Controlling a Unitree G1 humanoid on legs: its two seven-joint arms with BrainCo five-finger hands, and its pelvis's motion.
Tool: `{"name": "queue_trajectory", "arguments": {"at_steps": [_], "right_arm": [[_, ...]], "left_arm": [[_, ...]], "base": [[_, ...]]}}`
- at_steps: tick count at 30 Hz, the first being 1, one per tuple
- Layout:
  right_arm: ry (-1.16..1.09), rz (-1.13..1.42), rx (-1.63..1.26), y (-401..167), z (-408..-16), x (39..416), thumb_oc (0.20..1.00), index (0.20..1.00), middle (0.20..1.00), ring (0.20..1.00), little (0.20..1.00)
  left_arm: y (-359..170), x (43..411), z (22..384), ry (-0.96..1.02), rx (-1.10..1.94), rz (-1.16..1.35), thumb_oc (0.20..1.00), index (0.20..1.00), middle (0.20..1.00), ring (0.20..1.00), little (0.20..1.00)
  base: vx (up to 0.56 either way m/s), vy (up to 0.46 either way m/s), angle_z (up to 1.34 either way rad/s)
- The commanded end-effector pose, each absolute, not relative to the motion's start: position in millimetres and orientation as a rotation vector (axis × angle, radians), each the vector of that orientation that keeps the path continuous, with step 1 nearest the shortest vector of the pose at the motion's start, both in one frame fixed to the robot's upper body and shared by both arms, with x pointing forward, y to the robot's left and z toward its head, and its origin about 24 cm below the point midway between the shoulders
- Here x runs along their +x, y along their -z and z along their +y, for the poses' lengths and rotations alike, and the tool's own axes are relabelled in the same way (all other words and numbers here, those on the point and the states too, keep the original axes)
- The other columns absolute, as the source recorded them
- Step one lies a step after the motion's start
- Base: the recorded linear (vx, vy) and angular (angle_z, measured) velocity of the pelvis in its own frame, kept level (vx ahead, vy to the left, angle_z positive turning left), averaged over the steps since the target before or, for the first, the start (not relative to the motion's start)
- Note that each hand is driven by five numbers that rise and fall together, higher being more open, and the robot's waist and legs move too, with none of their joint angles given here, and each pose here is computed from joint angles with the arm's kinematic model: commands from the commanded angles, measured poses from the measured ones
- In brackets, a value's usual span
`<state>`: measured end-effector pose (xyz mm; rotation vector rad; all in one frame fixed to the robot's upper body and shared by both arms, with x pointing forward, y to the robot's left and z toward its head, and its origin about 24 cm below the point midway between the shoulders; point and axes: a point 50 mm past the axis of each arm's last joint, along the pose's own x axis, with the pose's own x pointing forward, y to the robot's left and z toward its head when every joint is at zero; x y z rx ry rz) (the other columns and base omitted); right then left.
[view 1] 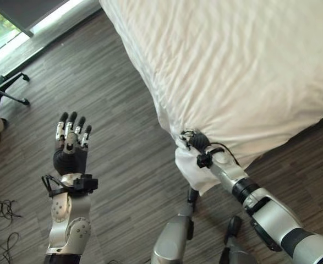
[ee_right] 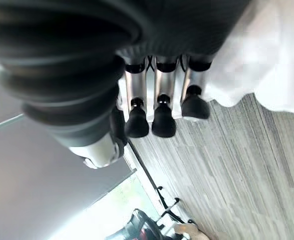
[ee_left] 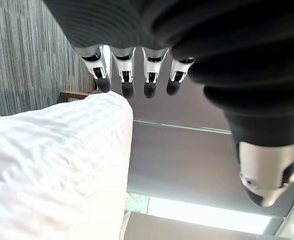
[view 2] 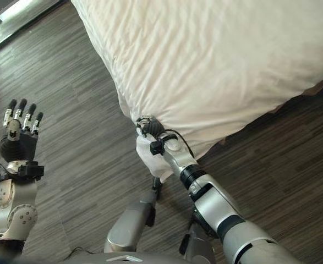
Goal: Making the bed.
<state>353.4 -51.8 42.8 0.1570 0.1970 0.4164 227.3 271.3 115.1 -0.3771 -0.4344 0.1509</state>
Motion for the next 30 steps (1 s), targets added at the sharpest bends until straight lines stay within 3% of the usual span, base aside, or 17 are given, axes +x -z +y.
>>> {"name": "queue_trajectory", "arguments": {"at_steps": [1, 2, 6, 11, 12, 15, 16, 17, 22, 27, 28, 30], "right_arm": [[-0.205, 0.352, 0.086, -8.2, -109.1, 350.3, 0.200, 0.200, 0.200, 0.200, 0.200], [-0.106, 0.490, 0.125, 28.9, -131.6, 326.9, 0.200, 0.200, 0.200, 0.200, 0.200], [-0.016, 0.660, 0.149, 76.5, -159.7, 280.9, 0.200, 0.200, 0.200, 0.200, 0.200], [0.037, 0.792, 0.128, 107.7, -179.5, 238.5, 0.200, 0.200, 0.200, 0.200, 0.200], [0.158, 0.809, 0.180, 112.6, -204.7, 225.8, 0.200, 0.200, 0.200, 0.200, 0.200], [0.316, 0.784, 0.236, 110.8, -239.9, 215.4, 0.200, 0.200, 0.200, 0.200, 0.200], [0.452, 0.751, 0.242, 104.5, -275.8, 205.3, 0.200, 0.200, 0.200, 0.200, 0.200], [0.452, 0.750, 0.241, 104.2, -276.2, 205.6, 0.200, 0.200, 0.200, 0.200, 0.200], [0.928, 0.521, 0.247, 62.2, -384.5, 158.6, 0.200, 0.200, 0.200, 0.200, 0.200], [1.024, 0.186, 0.133, 9.7, -413.8, 148.6, 0.200, 0.200, 0.200, 0.200, 0.200], [1.003, 0.110, 0.118, -1.3, -409.0, 153.8, 1.000, 1.000, 1.000, 1.000, 1.000], [0.985, -0.005, 0.126, -13.6, -400.6, 156.2, 1.000, 1.000, 1.000, 1.000, 1.000]], "left_arm": [[-130.4, 228.2, 272.2, -0.141, -0.342, -0.538, 1.000, 1.000, 1.000, 1.000, 1.000], [-123.7, 229.6, 269.0, -0.154, -0.369, -0.520, 1.000, 1.000, 1.000, 1.000, 1.000], [-120.8, 228.2, 263.9, -0.148, -0.376, -0.519, 1.000, 1.000, 1.000, 1.000, 1.000], [-119.4, 225.6, 264.0, -0.157, -0.367, -0.518, 1.000, 1.000, 1.000, 1.000, 1.000], [-120.4, 222.5, 267.9, -0.172, -0.356, -0.529, 1.000, 1.000, 1.000, 1.000, 1.000], [-120.3, 217.3, 276.5, -0.204, -0.336, -0.536, 1.000, 1.000, 1.000, 1.000, 1.000], [-119.5, 214.3, 283.6, -0.231, -0.324, -0.541, 1.000, 1.000, 1.000, 1.000, 1.000], [-119.6, 214.5, 283.4, -0.231, -0.325, -0.542, 1.000, 1.000, 1.000, 1.000, 1.000], [-117.6, 217.2, 290.1, -0.243, -0.310, -0.538, 1.000, 1.000, 1.000, 1.000, 1.000], [-113.6, 223.0, 284.3, -0.219, -0.317, -0.514, 1.000, 1.000, 1.000, 1.000, 1.000], [-114.3, 223.8, 283.8, -0.223, -0.313, -0.516, 1.000, 1.000, 1.000, 1.000, 1.000], [-107.8, 221.8, 286.1, -0.246, -0.308, -0.489, 1.000, 1.000, 1.000, 1.000, 1.000]], "base": [[0.02, 0.053, -0.19], [0.03, 0.071, -0.11], [0.00, 0.052, -0.10], [0.00, 0.018, -0.15], [0.01, 0.035, -0.27], [0.00, 0.010, -0.04], [0.01, 0.006, -0.04], [0.03, -0.013, -0.07], [0.05, -0.004, 0.03], [0.05, -0.016, -0.04], [-0.06, -0.040, -0.16], [-0.06, -0.053, -0.32]]}}
